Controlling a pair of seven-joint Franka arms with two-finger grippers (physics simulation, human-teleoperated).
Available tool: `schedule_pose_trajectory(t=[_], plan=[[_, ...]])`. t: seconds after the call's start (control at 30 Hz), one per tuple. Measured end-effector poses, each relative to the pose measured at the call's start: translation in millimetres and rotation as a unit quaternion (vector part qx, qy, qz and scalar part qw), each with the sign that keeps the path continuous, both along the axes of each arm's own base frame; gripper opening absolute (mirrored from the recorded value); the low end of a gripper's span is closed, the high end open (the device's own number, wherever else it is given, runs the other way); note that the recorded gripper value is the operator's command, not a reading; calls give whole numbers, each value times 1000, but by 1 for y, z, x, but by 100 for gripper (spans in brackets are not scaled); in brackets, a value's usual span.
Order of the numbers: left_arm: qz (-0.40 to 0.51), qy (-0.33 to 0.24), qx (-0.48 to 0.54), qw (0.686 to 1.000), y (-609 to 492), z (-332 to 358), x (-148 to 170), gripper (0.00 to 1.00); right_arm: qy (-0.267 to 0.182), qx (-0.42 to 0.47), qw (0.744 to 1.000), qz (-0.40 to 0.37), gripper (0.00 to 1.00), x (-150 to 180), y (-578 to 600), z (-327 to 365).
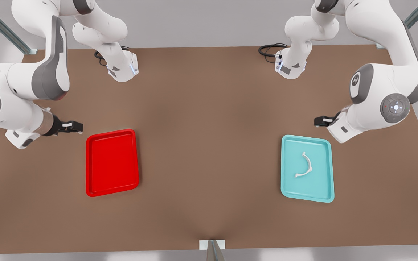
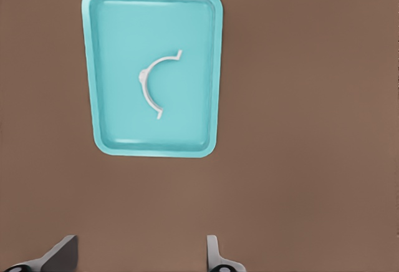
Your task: Take the drainage pipe clamp from the left arm, pass it to the right arm, and place it in the plate on the right side
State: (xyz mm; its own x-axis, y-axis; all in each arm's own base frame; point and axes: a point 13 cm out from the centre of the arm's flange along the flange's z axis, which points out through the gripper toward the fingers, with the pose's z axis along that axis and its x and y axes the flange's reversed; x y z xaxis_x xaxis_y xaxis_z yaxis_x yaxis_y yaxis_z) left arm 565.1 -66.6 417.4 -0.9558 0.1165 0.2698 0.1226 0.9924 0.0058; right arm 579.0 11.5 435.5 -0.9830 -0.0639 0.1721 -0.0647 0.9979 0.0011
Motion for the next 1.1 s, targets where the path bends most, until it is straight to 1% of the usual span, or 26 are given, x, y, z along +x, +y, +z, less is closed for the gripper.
schedule_pose_trajectory(t=[0.07,0.1,0.17,0.23,0.3,0.37,0.5,0.6,0.77,0.93,1.1], plan=[[4,-8,-1,1000,0,-3,6,100,-18,-1,1000,1,100,8,1,2],[6,-2,0,1000,-1,-21,13,100,-24,0,1000,1,100,12,1,3],[9,30,3,1000,-3,-101,33,100,-35,1,999,0,100,17,1,4],[17,57,4,998,3,-204,41,100,-41,2,999,-1,100,21,1,4],[24,60,-1,998,16,-284,47,100,-46,3,999,0,100,23,2,4],[17,47,-7,999,20,-330,53,100,-49,3,999,0,100,24,3,4],[-30,-6,-28,999,23,-341,77,100,-51,3,999,0,100,26,4,3],[-76,-31,-41,996,26,-338,90,100,-51,3,999,2,100,26,7,2],[-150,-48,-58,986,27,-341,99,100,-51,3,999,6,100,26,11,0],[-231,-58,-57,969,32,-361,99,100,-49,3,999,8,100,26,13,-2],[-287,-71,-61,953,31,-365,103,100,-46,3,999,9,100,25,14,-4]])
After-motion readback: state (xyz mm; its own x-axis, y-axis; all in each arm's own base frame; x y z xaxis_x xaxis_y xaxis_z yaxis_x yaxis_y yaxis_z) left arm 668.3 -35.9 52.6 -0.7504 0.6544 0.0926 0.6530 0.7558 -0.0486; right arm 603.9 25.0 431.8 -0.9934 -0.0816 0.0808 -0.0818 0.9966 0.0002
